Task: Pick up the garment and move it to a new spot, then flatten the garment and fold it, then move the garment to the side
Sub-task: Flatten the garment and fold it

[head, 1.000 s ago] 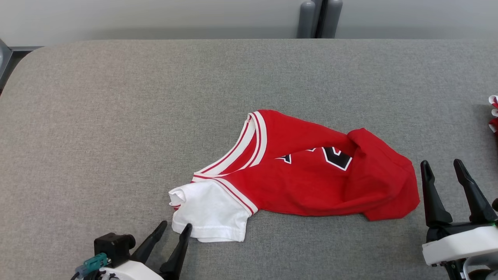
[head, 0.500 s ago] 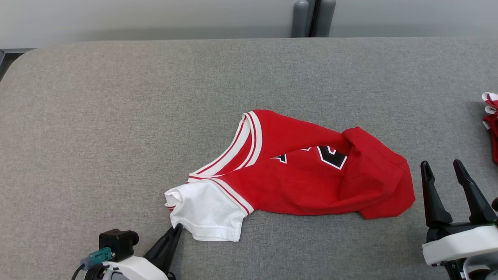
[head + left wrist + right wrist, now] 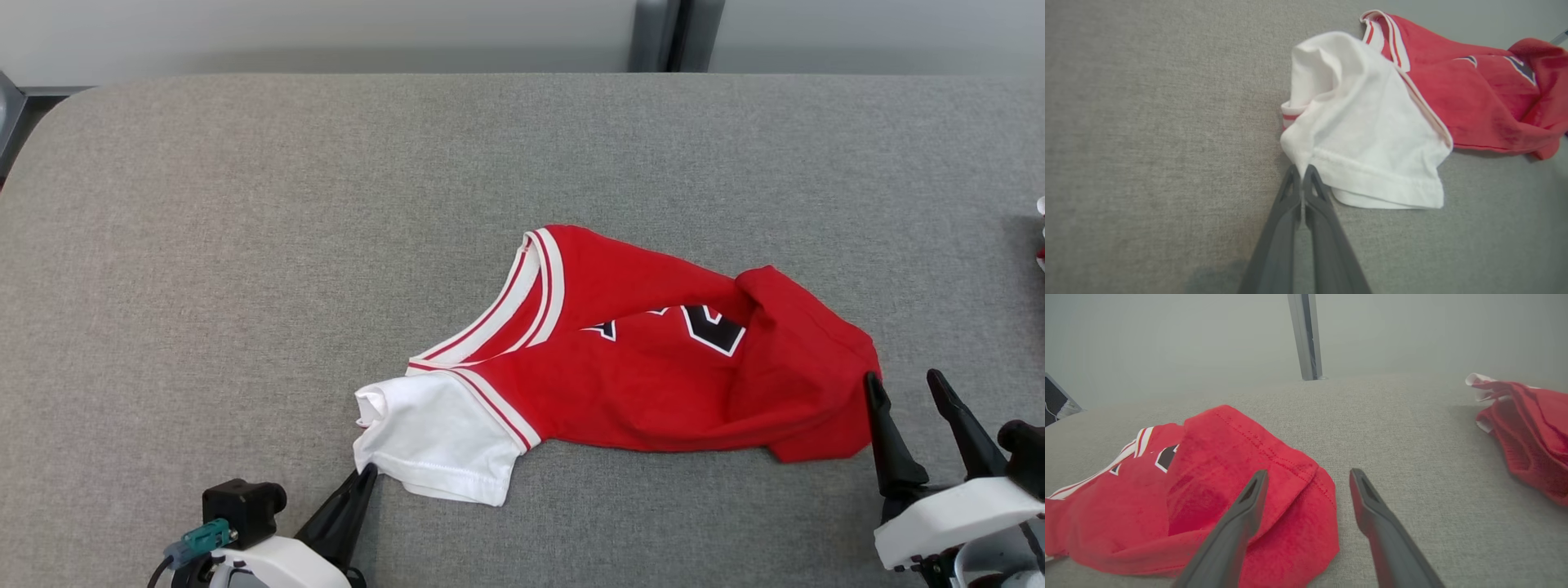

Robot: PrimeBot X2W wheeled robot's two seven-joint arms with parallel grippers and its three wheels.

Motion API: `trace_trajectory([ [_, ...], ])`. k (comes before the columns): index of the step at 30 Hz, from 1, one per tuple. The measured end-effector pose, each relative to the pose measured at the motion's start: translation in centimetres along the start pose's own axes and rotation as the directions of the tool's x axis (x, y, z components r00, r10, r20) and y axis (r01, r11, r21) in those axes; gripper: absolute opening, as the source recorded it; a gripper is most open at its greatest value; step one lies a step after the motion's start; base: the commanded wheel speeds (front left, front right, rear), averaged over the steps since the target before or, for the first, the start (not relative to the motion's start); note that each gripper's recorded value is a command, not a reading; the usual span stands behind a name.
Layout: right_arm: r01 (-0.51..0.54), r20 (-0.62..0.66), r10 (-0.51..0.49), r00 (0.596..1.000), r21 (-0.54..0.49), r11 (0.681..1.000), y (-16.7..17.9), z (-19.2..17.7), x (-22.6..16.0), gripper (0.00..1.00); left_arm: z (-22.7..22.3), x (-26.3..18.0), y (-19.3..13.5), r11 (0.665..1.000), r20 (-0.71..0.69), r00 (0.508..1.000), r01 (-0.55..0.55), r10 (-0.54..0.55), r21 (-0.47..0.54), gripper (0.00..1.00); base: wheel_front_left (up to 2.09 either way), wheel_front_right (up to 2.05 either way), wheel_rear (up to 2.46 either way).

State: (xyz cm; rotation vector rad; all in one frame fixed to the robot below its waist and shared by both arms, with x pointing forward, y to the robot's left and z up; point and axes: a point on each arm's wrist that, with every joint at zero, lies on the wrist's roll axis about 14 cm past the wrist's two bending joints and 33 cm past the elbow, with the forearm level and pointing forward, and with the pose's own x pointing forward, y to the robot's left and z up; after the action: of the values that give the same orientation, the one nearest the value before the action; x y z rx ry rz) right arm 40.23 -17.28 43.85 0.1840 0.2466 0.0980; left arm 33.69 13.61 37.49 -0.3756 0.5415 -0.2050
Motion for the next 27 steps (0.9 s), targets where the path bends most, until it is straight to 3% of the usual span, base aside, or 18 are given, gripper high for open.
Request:
trace_trajectory([
  [17, -0.072, -0.123, 0.075, 0.99, 0.031, 0.997, 1.3, -3.4, 3.9, 1.0, 0.4, 1.2, 0.7, 1.0, 0.007, 1.0, -0.013, 0.013, 0.008, 0.0, 0.0, 0.0, 0.0],
  [18, -0.082, -0.127, 0.084, 0.988, 0.024, 0.996, 1.4, -3.4, 4.0, 0.88, 0.4, 1.2, 0.7, 1.0, 0.006, 1.0, -0.014, 0.014, 0.007, 0.0, 0.0, 0.0, 0.0],
  [19, -0.086, -0.125, 0.088, 0.988, 0.022, 0.996, 1.5, -3.4, 4.1, 0.49, 0.3, 1.2, 0.8, 1.0, 0.007, 1.0, -0.015, 0.015, 0.007, 0.0, 0.0, 0.0, 0.0],
  [20, -0.088, -0.121, 0.09, 0.989, 0.02, 0.996, 1.5, -3.2, 4.3, 0.44, 0.4, 1.2, 0.8, 1.0, 0.008, 1.0, -0.016, 0.016, 0.007, 0.0, 0.0, 0.0, 0.0],
  [21, -0.092, -0.114, 0.094, 0.989, 0.019, 0.996, 1.6, -3.1, 4.4, 0.29, 0.4, 1.2, 0.8, 1.0, 0.01, 1.0, -0.016, 0.016, 0.007, 0.0, 0.0, 0.0, 0.0],
  [22, -0.094, -0.111, 0.096, 0.989, 0.019, 0.995, 1.7, -3.0, 4.4, 0.0, 0.5, 1.2, 0.8, 1.0, 0.015, 1.0, -0.017, 0.017, 0.007, 0.0, 0.0, 0.0, 0.0],
  [27, -0.104, -0.068, 0.104, 0.992, 0.011, 0.995, 1.9, -1.8, 4.5, 0.0, 1.4, 1.3, 0.8, 1.0, 0.057, 0.998, -0.019, 0.018, 0.024, 0.0, 0.0, 0.0, 0.0],
])
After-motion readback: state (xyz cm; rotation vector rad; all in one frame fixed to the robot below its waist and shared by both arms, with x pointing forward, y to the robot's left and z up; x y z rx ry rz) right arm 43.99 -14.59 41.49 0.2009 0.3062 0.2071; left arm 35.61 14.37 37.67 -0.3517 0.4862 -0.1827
